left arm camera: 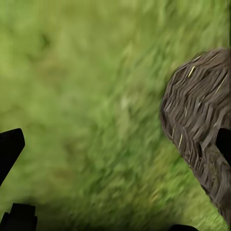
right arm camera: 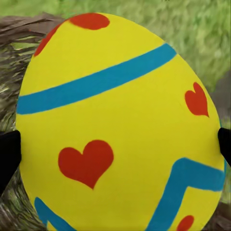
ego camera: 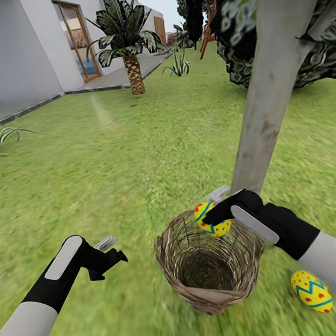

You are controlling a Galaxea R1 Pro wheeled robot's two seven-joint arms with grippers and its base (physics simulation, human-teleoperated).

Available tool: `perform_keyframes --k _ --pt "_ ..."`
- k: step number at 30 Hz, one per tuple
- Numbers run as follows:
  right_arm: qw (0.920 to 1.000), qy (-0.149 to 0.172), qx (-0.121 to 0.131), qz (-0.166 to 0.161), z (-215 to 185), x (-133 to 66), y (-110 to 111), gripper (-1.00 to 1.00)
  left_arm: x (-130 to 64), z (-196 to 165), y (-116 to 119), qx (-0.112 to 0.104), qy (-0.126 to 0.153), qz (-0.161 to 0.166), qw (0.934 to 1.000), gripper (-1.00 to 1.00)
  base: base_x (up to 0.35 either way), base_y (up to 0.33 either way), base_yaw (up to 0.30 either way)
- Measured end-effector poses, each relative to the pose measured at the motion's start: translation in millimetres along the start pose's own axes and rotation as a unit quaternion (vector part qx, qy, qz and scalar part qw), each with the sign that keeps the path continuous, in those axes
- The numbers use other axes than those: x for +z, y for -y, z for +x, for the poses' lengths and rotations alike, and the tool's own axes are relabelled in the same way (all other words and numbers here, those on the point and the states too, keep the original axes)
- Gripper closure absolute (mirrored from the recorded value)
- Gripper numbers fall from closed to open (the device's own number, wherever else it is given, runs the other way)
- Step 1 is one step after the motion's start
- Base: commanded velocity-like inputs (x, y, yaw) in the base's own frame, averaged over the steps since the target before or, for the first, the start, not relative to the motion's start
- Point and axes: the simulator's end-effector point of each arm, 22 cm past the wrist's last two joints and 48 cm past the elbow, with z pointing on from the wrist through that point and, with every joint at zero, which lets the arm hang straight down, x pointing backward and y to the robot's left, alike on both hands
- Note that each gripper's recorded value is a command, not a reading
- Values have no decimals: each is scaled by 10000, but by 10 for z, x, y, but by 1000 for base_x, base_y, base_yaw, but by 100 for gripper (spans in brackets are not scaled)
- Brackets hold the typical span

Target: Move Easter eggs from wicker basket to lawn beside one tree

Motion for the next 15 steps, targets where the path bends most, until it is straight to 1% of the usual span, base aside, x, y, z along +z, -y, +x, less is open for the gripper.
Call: perform_keyframes --k 1,2,3,5,11,15 --pt "9999 18 36 -111 4 -50 -15 100 -22 -6 7 4 18 7 10000 -100 0 0 0" --pt "9998 12 93 -167 25 -39 -17 100 4 30 39 -54 -18 79 10000 -100 0 0 0" --pt "9998 52 45 -173 -16 -53 -51 100 14 62 84 -41 -41 123 9999 -100 0 0 0" --pt "9998 62 -12 -204 -27 -70 -93 100 -1 52 96 -19 -16 126 9999 -100 0 0 0" --pt "9998 178 -38 -101 -91 -185 -58 100 -79 120 304 54 -8 264 9996 -100 0 0 0" --pt "9997 233 -21 -115 -138 -272 -60 100 -143 157 447 94 11 381 9992 -100 0 0 0"
